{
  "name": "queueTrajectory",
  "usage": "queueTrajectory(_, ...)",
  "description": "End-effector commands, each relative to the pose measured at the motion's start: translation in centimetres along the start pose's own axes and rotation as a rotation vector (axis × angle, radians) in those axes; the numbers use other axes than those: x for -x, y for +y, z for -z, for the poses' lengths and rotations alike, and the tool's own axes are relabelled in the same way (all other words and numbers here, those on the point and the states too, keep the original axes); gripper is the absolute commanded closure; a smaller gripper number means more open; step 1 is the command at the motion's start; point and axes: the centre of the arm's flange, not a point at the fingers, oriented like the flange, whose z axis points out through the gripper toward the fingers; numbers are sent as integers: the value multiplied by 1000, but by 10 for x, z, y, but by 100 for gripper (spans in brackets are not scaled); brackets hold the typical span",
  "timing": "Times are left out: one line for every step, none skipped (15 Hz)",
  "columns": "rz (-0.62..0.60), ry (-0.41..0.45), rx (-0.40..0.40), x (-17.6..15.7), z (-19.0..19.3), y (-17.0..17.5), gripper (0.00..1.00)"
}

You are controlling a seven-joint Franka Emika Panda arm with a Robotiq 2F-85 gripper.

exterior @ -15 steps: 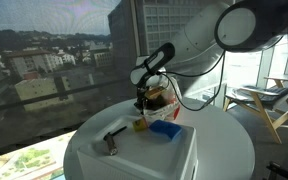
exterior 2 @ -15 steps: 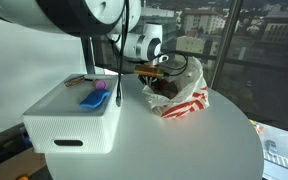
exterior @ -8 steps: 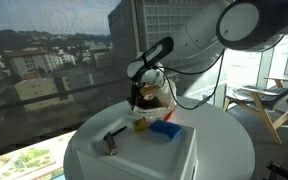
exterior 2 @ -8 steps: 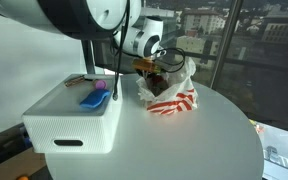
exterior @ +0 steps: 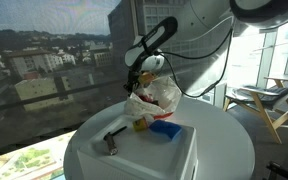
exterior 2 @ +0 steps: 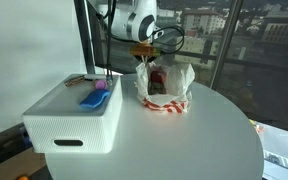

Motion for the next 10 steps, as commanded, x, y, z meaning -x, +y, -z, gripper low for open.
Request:
queueTrajectory(59,50,96,23,57,-22,100)
queueTrajectory(74,64,114,24,66,-24,100)
queueTrajectory(86,74,133,24,73,-27,100)
queueTrajectory(103,79,148,26,79,-31,100)
queueTrajectory(117,79,164,27,83,-34,100)
queueTrajectory(132,68,170,28,84,-36,100)
queueTrajectory(145,56,162,30,86,-39,100)
queueTrajectory(169,32,140,33,85,-43,100)
queueTrajectory(178,3,127,34,81,-46,100)
queueTrajectory(188,-29,111,36,77,-49,74)
